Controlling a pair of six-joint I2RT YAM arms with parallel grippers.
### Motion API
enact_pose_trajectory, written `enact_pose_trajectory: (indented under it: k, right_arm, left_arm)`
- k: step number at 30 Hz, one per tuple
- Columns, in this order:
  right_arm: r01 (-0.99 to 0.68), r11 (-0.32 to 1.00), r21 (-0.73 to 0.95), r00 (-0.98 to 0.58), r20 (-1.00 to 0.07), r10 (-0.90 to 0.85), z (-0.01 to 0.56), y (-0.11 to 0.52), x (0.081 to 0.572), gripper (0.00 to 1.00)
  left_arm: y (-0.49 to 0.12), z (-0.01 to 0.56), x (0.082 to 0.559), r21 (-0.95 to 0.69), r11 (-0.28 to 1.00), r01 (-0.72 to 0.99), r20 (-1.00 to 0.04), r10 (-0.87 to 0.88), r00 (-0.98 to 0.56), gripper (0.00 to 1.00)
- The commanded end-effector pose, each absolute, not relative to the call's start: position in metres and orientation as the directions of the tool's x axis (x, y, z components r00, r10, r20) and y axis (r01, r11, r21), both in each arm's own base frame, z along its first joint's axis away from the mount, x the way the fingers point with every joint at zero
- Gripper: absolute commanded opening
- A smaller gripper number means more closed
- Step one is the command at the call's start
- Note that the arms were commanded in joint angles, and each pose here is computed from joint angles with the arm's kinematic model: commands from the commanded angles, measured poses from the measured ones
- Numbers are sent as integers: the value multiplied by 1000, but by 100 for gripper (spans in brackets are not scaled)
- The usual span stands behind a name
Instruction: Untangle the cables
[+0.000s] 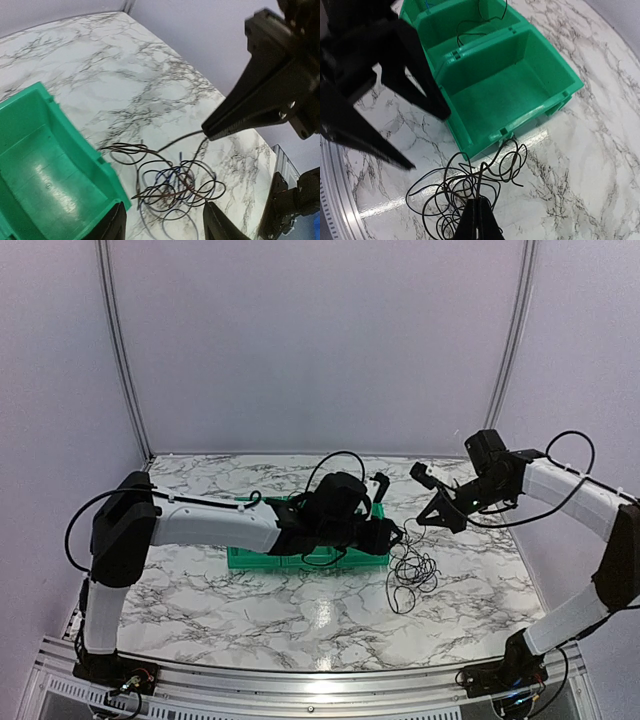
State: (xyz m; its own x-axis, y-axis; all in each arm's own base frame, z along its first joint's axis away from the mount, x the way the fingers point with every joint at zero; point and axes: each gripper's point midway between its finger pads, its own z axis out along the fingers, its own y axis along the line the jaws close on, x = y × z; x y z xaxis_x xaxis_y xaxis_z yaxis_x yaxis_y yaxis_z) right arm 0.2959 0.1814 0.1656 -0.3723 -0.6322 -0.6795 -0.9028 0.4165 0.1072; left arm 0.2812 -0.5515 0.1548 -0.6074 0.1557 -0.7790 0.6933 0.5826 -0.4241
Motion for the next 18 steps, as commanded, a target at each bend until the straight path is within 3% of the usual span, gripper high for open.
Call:
enact_pose_trajectory:
  k: [1,6,18]
  right_arm:
    - [-914,386,127,-353,-718,-600,203,188,279,0]
    - [-930,340,138,-317,-767,-557,241,195,265,0]
    - [-955,286,-82,-56,-894,-444,390,192,231,0]
  left_arm:
    - [-595,191,266,-423,463,779,-847,104,-522,55]
    - [-618,185,277,-455,445,771,-856,20,-517,52]
    - [-672,117,259,-568,299,767,-810,-38,-585,4]
